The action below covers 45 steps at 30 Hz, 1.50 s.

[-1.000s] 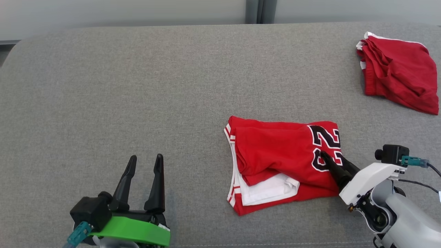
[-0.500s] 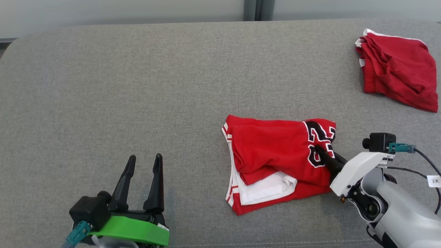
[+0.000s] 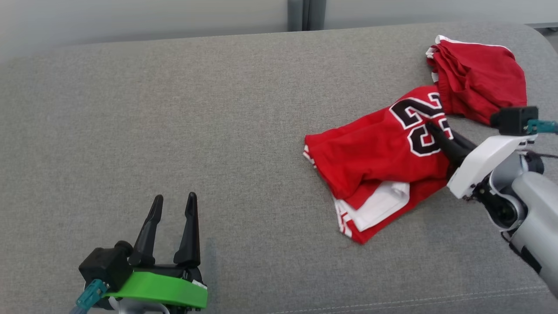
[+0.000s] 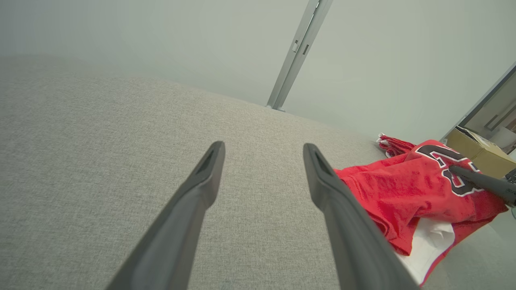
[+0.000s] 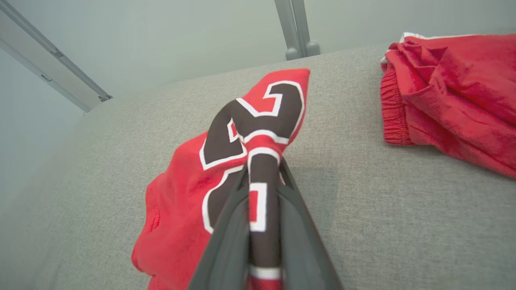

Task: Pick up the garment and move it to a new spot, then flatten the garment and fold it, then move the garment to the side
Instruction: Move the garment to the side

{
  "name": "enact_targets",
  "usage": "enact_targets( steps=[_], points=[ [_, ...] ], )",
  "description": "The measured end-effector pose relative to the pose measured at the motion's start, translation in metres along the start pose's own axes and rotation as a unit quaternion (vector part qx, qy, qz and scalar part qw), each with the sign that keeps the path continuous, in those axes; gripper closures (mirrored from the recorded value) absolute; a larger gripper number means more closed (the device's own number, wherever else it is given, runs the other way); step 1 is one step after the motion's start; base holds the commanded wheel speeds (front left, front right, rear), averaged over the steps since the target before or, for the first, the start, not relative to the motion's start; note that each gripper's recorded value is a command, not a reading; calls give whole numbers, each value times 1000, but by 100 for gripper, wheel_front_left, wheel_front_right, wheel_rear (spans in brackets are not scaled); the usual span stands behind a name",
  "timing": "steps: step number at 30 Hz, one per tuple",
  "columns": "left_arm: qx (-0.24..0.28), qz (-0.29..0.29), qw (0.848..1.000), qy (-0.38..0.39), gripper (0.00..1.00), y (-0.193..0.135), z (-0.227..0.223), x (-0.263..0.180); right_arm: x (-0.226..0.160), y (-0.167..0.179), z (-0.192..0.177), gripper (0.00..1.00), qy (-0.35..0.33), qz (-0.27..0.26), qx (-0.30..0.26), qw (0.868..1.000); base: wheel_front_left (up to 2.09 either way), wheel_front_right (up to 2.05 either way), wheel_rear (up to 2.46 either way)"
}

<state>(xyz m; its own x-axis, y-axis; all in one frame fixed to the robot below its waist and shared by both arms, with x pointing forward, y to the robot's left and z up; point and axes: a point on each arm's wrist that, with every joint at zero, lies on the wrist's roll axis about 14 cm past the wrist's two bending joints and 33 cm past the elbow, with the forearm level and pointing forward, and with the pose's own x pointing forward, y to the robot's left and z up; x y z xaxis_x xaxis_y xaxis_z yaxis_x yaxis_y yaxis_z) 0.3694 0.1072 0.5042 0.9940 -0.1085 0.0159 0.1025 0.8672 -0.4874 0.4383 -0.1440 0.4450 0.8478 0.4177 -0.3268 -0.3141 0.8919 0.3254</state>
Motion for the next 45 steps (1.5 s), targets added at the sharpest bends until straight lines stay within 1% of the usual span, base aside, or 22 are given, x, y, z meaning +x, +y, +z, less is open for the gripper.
enact_targets(
  steps=[6,9,10,14,17,20,24,27,31,38,45],
  points=[
    [-4,-17,1000,4,0,-11,-3,2,-8,-13,52,100,-41,-7,-57,997,0,0,0],
    [-7,-26,1000,8,0,-18,-6,2,-8,-8,77,100,-63,4,-75,995,0,0,0],
    [-7,-26,1000,8,0,-18,-6,2,-8,-8,77,100,-63,4,-75,995,0,0,0],
    [-11,-24,1000,11,0,-17,-8,2,-1,7,105,100,-81,26,-95,992,0,0,0],
    [-13,-22,1000,14,0,-16,-10,1,3,7,123,100,-86,27,-113,989,0,0,0],
    [-14,-19,1000,17,0,-14,-12,1,6,-2,137,100,-87,15,-121,989,0,0,0],
    [-16,-11,1000,21,0,-10,-15,2,14,-14,154,100,-95,2,-106,990,0,0,0],
    [-16,-6,1000,24,0,-7,-17,4,24,-17,154,100,-85,1,-102,991,0,0,0],
    [-15,-1,1000,17,0,-3,-14,10,39,-20,144,100,-61,1,-96,994,0,0,0],
    [-14,22,999,23,0,12,-18,14,69,-10,149,100,-60,22,-90,994,0,0,0],
    [-10,43,999,25,0,27,-20,17,83,-33,129,100,-30,-3,-79,996,0,0,0]
  ],
)
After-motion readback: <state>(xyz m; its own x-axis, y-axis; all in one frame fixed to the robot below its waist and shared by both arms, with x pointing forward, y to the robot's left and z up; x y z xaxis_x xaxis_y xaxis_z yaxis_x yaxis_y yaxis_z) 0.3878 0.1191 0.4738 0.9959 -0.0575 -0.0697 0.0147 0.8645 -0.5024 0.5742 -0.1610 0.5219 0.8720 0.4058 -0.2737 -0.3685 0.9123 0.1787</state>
